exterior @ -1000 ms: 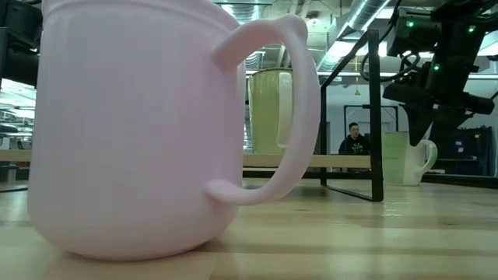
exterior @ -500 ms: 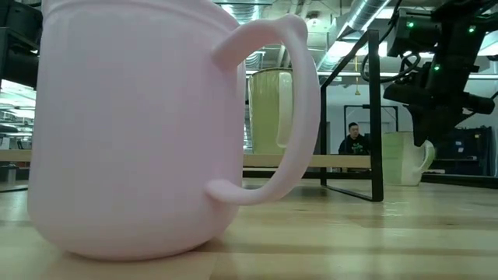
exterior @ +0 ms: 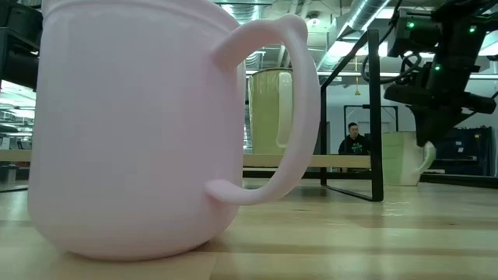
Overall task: Stack small to large cups/mugs on shelf
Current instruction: Put the green mug on the shelf
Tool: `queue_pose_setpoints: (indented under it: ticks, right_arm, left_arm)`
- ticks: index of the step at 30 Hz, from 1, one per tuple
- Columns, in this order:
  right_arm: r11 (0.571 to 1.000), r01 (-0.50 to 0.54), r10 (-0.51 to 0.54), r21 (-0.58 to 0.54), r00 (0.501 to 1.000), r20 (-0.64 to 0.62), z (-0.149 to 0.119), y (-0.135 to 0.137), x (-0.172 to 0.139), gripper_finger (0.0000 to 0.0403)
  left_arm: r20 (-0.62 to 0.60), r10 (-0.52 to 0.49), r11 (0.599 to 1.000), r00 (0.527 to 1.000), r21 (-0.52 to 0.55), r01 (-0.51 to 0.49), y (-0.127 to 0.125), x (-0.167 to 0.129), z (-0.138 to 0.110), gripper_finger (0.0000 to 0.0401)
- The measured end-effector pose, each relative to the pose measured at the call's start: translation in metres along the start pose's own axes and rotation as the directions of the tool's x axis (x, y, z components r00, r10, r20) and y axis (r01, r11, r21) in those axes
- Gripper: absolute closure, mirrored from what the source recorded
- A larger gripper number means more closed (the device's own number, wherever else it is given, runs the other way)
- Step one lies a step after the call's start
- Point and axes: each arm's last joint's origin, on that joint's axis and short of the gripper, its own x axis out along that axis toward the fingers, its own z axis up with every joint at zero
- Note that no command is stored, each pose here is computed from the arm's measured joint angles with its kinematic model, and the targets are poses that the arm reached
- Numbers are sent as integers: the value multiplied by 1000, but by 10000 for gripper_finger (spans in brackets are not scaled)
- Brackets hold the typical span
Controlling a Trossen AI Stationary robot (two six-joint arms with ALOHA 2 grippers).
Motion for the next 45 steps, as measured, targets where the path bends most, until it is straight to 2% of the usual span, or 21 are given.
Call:
queue_pose_setpoints:
  ticks: [25, 45]
  right_arm:
    - [999, 21, -21, 49, 1000, 5, 0, -1, 0, 318]
    - [997, 20, -20, 73, 1000, 5, 0, -1, 0, 245]
  left_arm:
    - [-3, 0, 1000, 1000, 0, 0, 0, 0, 0, 147]
    - [-4, 0, 1000, 1000, 0, 0, 0, 0, 0, 147]
